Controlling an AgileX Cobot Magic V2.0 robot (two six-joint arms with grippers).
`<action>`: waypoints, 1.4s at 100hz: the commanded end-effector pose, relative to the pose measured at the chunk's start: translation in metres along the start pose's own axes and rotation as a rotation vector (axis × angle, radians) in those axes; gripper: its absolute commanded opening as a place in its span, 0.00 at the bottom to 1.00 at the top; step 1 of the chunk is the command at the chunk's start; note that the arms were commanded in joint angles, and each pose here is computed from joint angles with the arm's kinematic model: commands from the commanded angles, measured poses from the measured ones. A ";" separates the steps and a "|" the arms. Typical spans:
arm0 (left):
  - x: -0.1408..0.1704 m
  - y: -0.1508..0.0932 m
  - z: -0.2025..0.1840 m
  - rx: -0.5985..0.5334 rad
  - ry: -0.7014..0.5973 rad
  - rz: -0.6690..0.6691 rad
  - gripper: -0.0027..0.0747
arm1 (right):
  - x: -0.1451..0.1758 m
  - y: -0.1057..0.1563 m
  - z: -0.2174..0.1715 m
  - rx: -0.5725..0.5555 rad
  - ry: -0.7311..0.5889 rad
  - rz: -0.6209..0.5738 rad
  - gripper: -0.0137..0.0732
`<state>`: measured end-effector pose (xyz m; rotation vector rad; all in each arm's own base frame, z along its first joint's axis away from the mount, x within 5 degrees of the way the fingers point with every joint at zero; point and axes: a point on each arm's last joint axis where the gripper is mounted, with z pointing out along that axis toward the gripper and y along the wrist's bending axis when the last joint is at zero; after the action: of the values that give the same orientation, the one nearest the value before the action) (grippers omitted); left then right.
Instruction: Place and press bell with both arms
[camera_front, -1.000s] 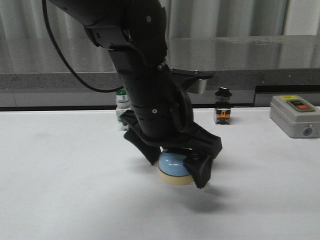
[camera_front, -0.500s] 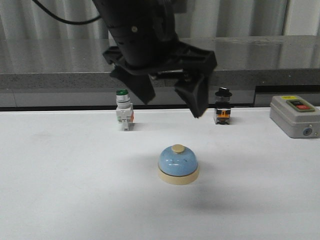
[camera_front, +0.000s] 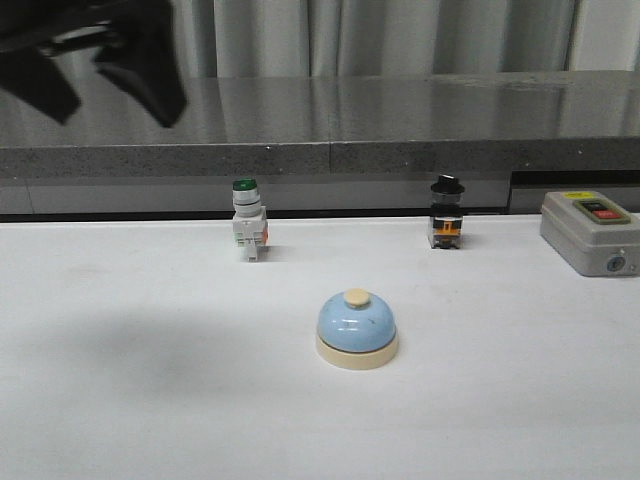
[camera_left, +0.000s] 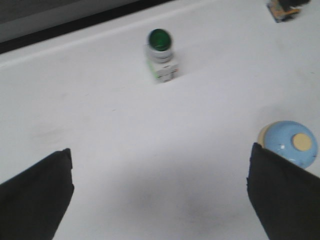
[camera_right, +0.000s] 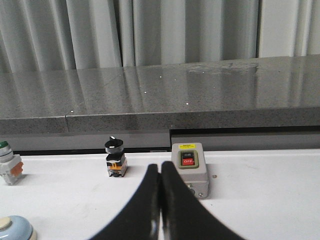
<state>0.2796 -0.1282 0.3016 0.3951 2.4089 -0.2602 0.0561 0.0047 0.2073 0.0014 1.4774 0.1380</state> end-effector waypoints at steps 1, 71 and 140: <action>0.001 0.016 -0.037 -0.021 -0.159 -0.065 0.90 | -0.013 0.001 -0.002 -0.006 -0.116 -0.003 0.08; 0.110 0.029 -0.152 -0.062 -0.604 -0.113 0.49 | -0.013 0.001 -0.002 -0.006 -0.116 -0.003 0.08; 0.110 0.029 -0.156 -0.068 -0.630 -0.101 0.01 | -0.013 0.001 -0.002 -0.006 -0.116 -0.003 0.08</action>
<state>0.1152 -0.0335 0.3296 0.1528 1.9168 -0.2804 0.0561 0.0047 0.2073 0.0014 1.4774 0.1380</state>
